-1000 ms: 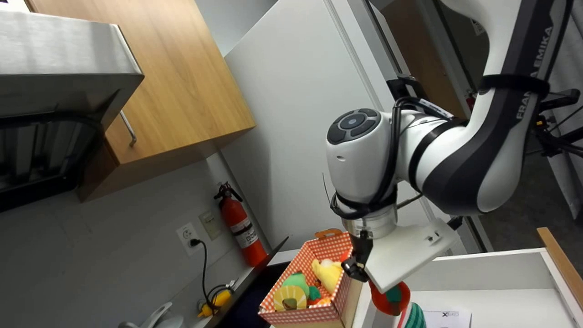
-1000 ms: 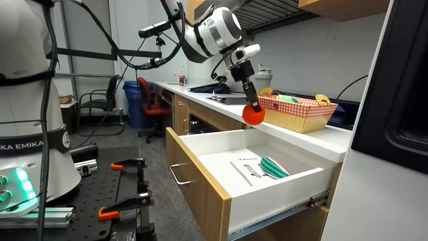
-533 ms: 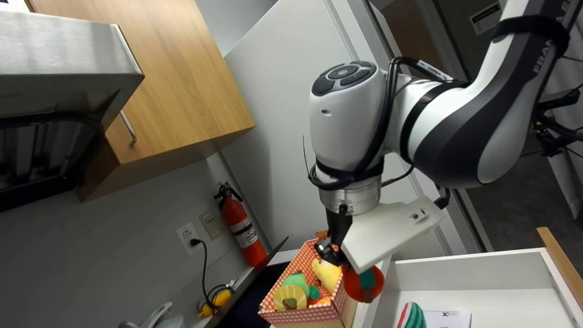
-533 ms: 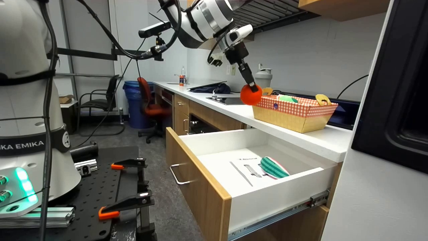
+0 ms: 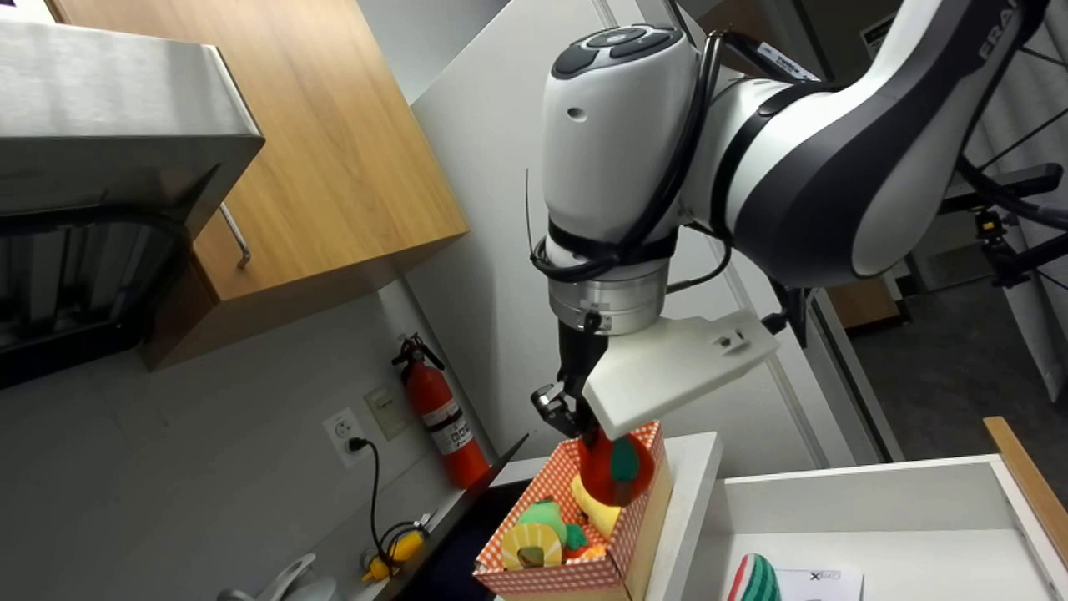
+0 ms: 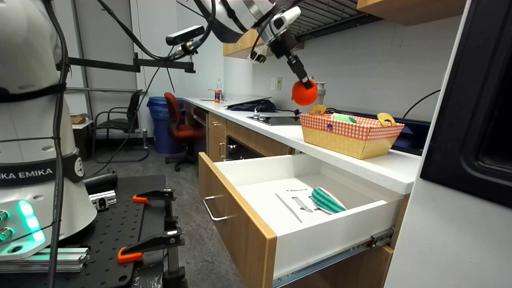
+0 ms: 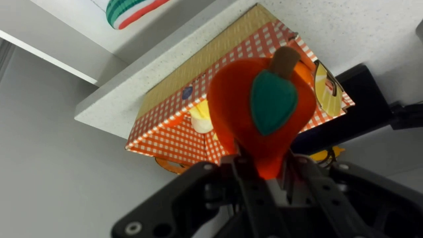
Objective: Remove the banana and tomato plush toys from the open drawer and put them inside the basket
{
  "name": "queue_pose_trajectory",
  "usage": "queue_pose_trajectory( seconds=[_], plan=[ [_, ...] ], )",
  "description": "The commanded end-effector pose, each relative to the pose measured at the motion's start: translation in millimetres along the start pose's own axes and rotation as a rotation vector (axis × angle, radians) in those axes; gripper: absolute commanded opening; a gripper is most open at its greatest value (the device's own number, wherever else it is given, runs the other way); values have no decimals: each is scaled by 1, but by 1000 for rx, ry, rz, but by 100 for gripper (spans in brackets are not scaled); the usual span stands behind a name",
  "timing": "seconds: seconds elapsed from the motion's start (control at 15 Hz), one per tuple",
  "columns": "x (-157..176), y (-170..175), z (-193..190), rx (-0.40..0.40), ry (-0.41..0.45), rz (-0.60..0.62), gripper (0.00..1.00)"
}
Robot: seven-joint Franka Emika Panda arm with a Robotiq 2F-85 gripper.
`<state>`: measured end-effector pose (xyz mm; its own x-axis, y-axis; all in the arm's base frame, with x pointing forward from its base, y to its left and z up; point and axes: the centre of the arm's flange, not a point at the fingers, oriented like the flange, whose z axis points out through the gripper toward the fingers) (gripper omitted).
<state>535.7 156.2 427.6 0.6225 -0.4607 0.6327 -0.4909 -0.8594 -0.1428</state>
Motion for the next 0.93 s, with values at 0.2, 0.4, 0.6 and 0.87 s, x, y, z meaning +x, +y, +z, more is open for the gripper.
queue_pose_trajectory(
  seconds=[0.2,0.4,0.6,0.87],
  plan=[
    [24,-18,-3,47,87,-34,5],
    [33,-18,10,63,119,-68,5],
    [39,-14,25,80,143,-111,5],
    [44,-7,46,80,166,-167,5]
  ],
)
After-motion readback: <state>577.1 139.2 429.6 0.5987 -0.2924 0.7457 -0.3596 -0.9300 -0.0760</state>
